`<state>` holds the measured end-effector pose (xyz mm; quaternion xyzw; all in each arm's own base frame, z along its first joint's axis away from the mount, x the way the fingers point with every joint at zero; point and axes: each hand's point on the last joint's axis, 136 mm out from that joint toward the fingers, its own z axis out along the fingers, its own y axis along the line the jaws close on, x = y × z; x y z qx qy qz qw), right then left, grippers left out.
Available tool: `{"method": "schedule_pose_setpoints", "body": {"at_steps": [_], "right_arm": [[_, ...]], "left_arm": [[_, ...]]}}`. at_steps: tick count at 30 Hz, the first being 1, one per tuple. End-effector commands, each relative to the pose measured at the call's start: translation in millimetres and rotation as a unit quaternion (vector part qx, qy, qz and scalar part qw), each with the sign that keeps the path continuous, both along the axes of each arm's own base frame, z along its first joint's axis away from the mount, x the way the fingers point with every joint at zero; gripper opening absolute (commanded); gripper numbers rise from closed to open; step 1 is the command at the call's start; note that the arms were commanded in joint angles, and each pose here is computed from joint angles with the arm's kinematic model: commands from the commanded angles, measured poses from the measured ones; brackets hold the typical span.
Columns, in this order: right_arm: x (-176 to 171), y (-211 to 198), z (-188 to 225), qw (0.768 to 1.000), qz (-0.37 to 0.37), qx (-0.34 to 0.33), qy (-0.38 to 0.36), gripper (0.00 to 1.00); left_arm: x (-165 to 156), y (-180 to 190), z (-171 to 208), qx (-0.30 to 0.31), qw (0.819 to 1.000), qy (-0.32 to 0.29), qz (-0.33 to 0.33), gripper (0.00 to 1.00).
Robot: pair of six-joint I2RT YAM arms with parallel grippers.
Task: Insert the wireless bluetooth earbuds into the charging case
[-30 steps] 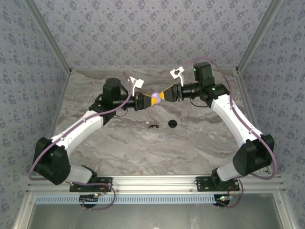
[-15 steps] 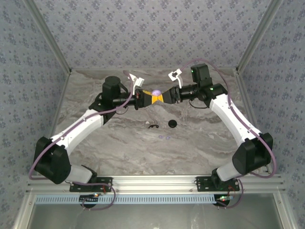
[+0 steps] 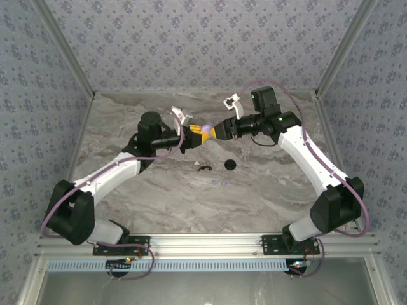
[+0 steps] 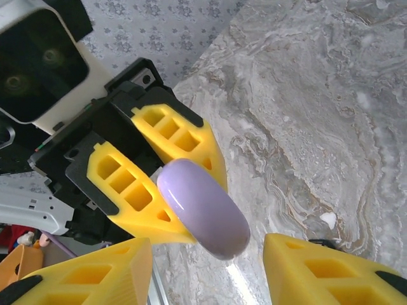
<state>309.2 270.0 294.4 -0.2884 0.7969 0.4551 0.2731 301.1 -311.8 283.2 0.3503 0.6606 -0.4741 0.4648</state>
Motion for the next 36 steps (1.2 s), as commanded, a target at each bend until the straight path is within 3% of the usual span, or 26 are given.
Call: {"method": "schedule_pose_setpoints", "body": {"at_steps": [1,19,36], "right_arm": [[2,1,10,1.000,-0.001,-0.010,-0.022,0.51],[8,3,2,0.999,-0.012,-0.033,-0.015,0.53],[33,-10,-13,0.993,-0.081,-0.082,-0.012,0.53]], "left_arm": [[-3,-1,16,-0.017,0.998,-0.057,-0.006,0.16],[-20,-2,18,-0.016,0.996,-0.077,-0.030,0.12],[-35,-5,26,-0.022,0.994,-0.092,-0.055,0.10]]}}
